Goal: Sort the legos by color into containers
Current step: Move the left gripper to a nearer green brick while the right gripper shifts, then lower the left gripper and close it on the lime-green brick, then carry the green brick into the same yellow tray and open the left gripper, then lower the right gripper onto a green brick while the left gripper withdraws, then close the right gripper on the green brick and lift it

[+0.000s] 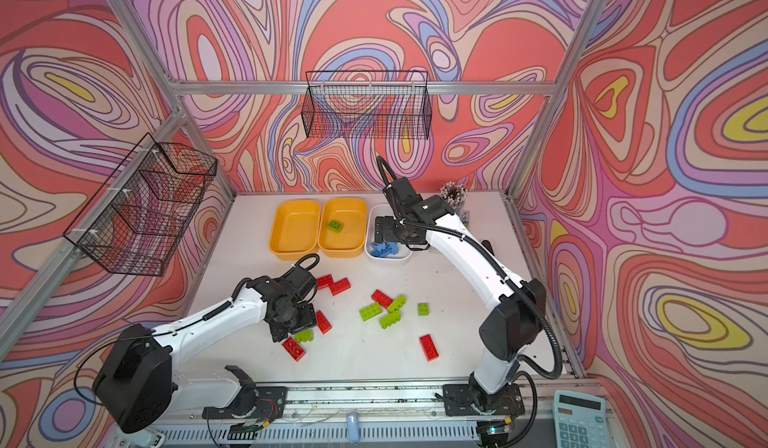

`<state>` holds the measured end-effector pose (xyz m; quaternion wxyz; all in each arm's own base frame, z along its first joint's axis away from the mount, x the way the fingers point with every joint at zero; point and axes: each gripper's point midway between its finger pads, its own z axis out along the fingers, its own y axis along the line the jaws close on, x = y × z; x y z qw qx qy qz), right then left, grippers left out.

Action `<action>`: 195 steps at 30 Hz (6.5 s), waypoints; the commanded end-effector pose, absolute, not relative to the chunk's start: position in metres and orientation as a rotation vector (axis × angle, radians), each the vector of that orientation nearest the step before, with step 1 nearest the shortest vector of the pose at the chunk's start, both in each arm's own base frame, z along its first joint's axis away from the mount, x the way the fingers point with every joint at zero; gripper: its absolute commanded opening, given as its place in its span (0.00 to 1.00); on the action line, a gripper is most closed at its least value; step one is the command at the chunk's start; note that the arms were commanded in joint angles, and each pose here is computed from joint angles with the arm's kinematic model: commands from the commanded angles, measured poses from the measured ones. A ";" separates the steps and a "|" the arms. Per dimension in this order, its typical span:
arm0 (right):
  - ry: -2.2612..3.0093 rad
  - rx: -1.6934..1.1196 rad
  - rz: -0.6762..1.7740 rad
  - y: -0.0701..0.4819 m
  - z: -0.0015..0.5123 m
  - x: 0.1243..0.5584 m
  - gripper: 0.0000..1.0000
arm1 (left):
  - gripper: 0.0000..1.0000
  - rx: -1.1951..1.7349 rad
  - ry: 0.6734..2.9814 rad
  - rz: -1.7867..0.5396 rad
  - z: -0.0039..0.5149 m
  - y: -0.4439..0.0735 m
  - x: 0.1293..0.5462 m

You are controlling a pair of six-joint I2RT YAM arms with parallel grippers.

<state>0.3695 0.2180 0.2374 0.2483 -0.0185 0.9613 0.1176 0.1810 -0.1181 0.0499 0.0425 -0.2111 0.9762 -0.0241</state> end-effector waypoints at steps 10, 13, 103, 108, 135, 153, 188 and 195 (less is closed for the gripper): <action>2.625 -0.049 0.295 0.209 0.235 0.358 0.98 | 0.74 -0.631 2.977 -0.054 0.041 -0.125 0.189; 2.625 -0.042 0.293 0.207 0.236 0.356 0.98 | 0.73 -0.622 2.992 -0.043 0.037 -0.126 0.186; 2.616 0.218 0.169 0.151 0.218 0.419 0.98 | 0.89 -0.344 2.859 -0.226 0.095 -0.192 0.501; 2.661 0.203 0.177 0.154 0.201 0.415 0.98 | 1.00 -0.310 2.826 -0.210 0.126 -0.182 0.488; 2.782 0.660 0.272 0.193 0.099 0.304 0.73 | 1.00 -0.156 2.660 -0.237 0.162 -0.112 0.316; 2.786 0.825 0.326 0.206 0.056 0.283 0.63 | 1.00 -0.134 2.671 -0.249 0.149 -0.103 0.284; 2.821 0.768 0.174 0.206 0.028 0.275 0.41 | 1.00 -0.087 2.670 -0.248 0.141 -0.099 0.276; 2.809 0.730 0.144 0.201 0.043 0.276 0.40 | 1.00 -0.123 2.672 -0.292 0.141 -0.098 0.281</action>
